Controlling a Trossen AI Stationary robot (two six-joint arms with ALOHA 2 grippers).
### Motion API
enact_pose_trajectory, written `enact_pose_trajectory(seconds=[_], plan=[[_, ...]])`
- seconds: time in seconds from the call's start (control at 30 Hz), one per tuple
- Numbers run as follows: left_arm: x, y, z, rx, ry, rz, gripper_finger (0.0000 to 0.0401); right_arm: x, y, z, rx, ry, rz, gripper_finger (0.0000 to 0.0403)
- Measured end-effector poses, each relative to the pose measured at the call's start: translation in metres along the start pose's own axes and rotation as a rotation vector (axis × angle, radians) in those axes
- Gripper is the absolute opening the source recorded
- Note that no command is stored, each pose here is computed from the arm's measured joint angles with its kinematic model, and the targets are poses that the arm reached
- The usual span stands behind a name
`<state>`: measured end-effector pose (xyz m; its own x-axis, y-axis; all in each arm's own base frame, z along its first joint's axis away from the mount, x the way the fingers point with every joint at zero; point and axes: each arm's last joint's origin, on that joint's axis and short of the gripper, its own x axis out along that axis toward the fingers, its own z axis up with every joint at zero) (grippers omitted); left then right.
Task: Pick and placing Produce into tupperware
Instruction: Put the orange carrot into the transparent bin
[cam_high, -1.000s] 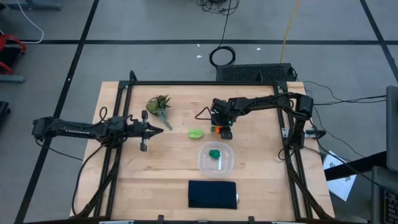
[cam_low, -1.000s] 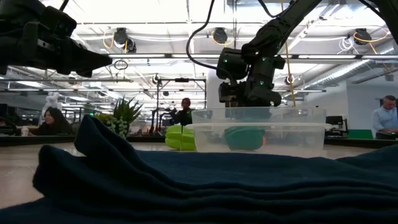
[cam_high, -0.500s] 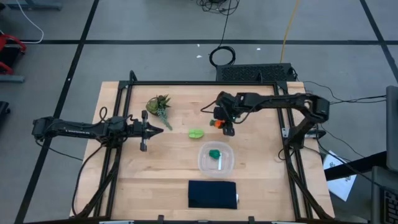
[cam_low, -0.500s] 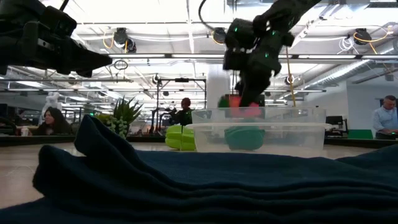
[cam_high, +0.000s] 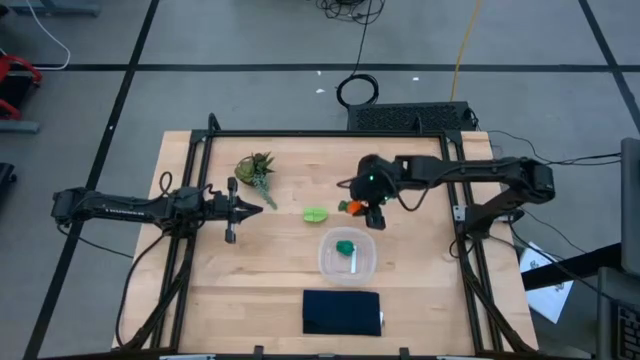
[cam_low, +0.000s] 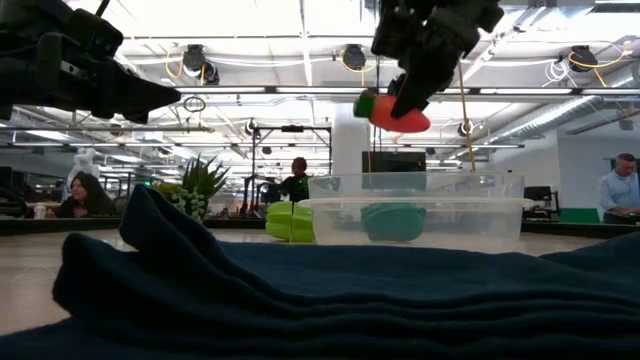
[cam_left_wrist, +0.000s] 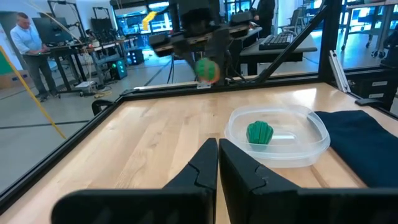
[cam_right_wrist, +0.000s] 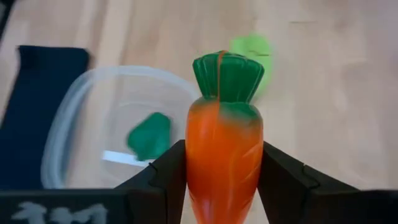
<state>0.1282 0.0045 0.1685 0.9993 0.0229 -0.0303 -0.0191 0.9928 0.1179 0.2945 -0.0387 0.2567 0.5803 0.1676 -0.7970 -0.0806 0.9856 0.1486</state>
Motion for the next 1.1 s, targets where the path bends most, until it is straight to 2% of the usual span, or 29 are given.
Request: enact_pose_trajectory(seconds=[0.3, 0.5, 0.9, 1.1], plan=[[0.0, 0.0, 0.0, 0.0, 0.0, 0.0, 0.0019, 0.011, 0.042, 0.004, -0.073, -0.007, 0.085, 0.0152], [0.0, 0.0, 0.0, 0.0, 0.0, 0.0, 0.0019, 0.028, 0.053, 0.007, -0.072, -0.007, 0.11, 0.0154], [0.0, 0.0, 0.0, -0.001, -0.002, 0.0, 0.0019, 0.079, 0.072, -0.005, -0.107, 0.131, 0.156, 0.0155], [0.0, 0.0, 0.0, -0.017, -0.002, 0.0, 0.0019, 0.093, 0.078, -0.01, -0.112, 0.17, 0.169, 0.0153]])
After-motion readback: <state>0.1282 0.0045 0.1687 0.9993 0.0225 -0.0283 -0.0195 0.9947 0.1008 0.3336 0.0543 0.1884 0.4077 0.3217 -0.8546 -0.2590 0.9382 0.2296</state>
